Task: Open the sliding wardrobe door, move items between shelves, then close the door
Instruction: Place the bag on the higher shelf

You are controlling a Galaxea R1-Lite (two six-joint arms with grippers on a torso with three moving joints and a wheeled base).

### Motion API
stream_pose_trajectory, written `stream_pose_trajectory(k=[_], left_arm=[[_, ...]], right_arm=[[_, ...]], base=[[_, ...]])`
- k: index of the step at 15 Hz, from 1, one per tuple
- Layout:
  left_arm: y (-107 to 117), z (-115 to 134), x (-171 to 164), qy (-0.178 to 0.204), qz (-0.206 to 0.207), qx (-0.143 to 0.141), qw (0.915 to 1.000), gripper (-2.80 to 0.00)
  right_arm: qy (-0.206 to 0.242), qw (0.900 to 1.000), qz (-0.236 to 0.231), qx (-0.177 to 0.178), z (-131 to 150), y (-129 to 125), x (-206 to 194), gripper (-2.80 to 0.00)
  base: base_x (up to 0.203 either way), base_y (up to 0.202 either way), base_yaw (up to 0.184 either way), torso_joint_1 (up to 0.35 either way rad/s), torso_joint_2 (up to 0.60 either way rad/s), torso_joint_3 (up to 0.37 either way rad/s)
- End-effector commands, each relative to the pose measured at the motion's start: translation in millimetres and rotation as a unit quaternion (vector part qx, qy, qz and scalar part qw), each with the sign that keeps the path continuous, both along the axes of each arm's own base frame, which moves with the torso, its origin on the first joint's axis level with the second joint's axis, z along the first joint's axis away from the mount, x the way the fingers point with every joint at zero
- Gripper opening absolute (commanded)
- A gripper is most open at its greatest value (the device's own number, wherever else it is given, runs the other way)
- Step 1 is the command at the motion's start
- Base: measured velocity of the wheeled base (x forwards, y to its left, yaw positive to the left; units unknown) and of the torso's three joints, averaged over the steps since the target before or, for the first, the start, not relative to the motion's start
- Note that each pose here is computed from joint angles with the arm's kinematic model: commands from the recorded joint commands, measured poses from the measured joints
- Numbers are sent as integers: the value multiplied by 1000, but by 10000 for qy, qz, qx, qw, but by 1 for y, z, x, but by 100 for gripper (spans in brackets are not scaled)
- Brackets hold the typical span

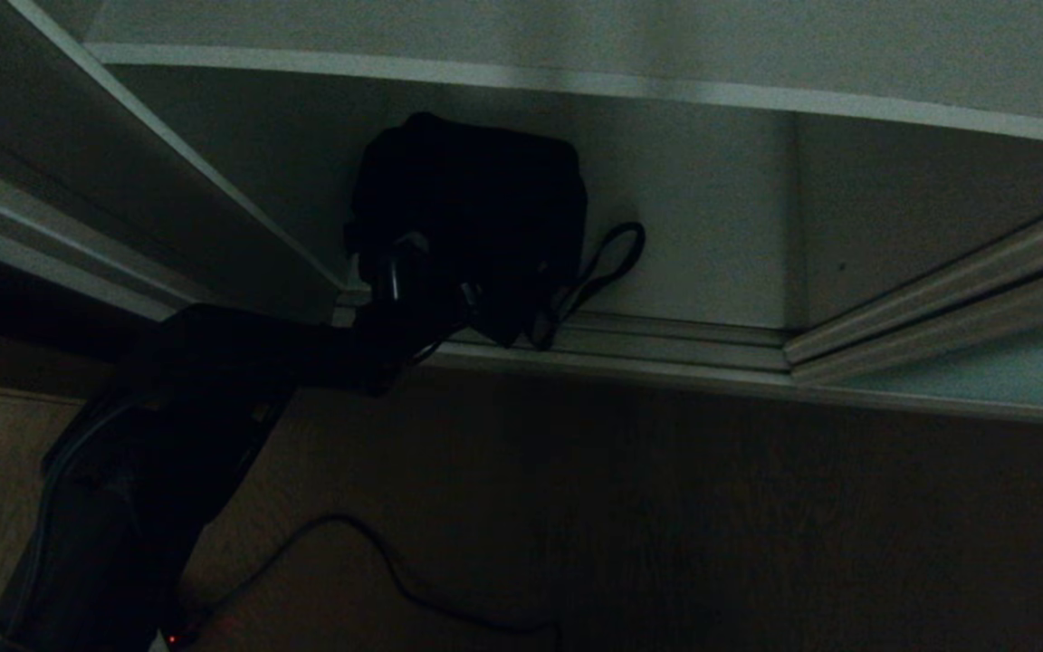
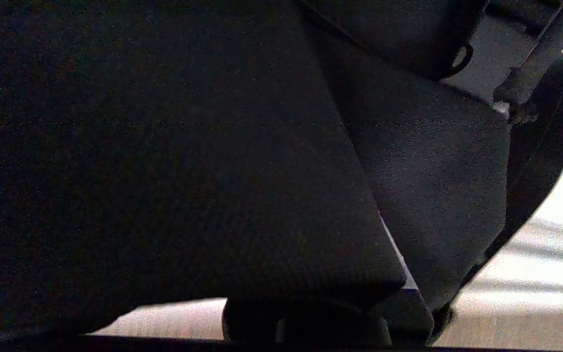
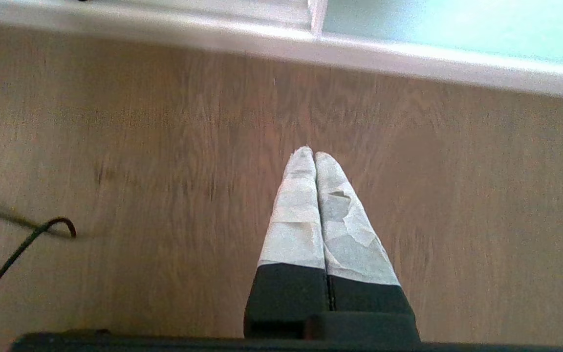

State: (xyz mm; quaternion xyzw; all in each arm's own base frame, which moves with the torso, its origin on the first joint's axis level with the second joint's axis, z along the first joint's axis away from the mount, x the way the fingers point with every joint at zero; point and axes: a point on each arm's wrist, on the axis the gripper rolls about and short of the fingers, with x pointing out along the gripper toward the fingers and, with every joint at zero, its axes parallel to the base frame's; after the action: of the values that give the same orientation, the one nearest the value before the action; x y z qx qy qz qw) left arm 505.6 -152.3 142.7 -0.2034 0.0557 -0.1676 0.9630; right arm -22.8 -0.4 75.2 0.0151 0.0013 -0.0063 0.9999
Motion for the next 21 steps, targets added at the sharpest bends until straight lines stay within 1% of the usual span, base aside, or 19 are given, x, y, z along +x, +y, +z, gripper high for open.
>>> stream_pose_trajectory(k=[1, 2, 5, 8, 10, 12, 14, 17, 19, 21], left_arm=[[0, 1, 1, -22, 8, -19, 10000, -280], [0, -2, 1, -7, 10, -15, 10000, -280], [0, -2, 2, -16, 85, -15, 10000, -280], [-2, -2, 1, 42, 63, 3, 10000, -280], [-3, -2, 0, 38, 205, 12, 9998, -280], [-6, 1, -3, 27, 233, 47, 9997, -280], [-9, 10, -12, 41, 276, 68, 9996, -280], [-10, 40, -34, -38, 286, 42, 9996, -280], [-13, 53, -55, 96, 289, 100, 9995, -280], [-20, 60, -75, 176, 397, 161, 9989, -280]], right_arm=[[-21, 10000, 1, 2, 0, 0, 0, -280], [-17, 10000, 1, 2, 0, 0, 0, -280], [-14, 10000, 1, 2, 0, 0, 0, -280], [-15, 10000, 1, 2, 0, 0, 0, -280], [-15, 10000, 1, 2, 0, 0, 0, -280], [-6, 10000, 1, 2, -1, 0, 0, -280], [-7, 10000, 1, 2, -1, 0, 0, -280], [-8, 10000, 1, 2, -1, 0, 0, -280], [-16, 10000, 1, 2, 0, 0, 0, -280], [-22, 10000, 1, 2, 0, 0, 0, -280]], base=[[-194, 0, -2, 1, 0, -2], [-183, 0, 0, 2, 2, 2], [0, 0, 0, 0, 0, 0], [0, 0, 0, 0, 0, 0], [0, 0, 0, 0, 0, 0], [0, 0, 0, 0, 0, 0], [0, 0, 0, 0, 0, 0], [0, 0, 0, 0, 0, 0], [0, 0, 0, 0, 0, 0], [0, 0, 0, 0, 0, 0]])
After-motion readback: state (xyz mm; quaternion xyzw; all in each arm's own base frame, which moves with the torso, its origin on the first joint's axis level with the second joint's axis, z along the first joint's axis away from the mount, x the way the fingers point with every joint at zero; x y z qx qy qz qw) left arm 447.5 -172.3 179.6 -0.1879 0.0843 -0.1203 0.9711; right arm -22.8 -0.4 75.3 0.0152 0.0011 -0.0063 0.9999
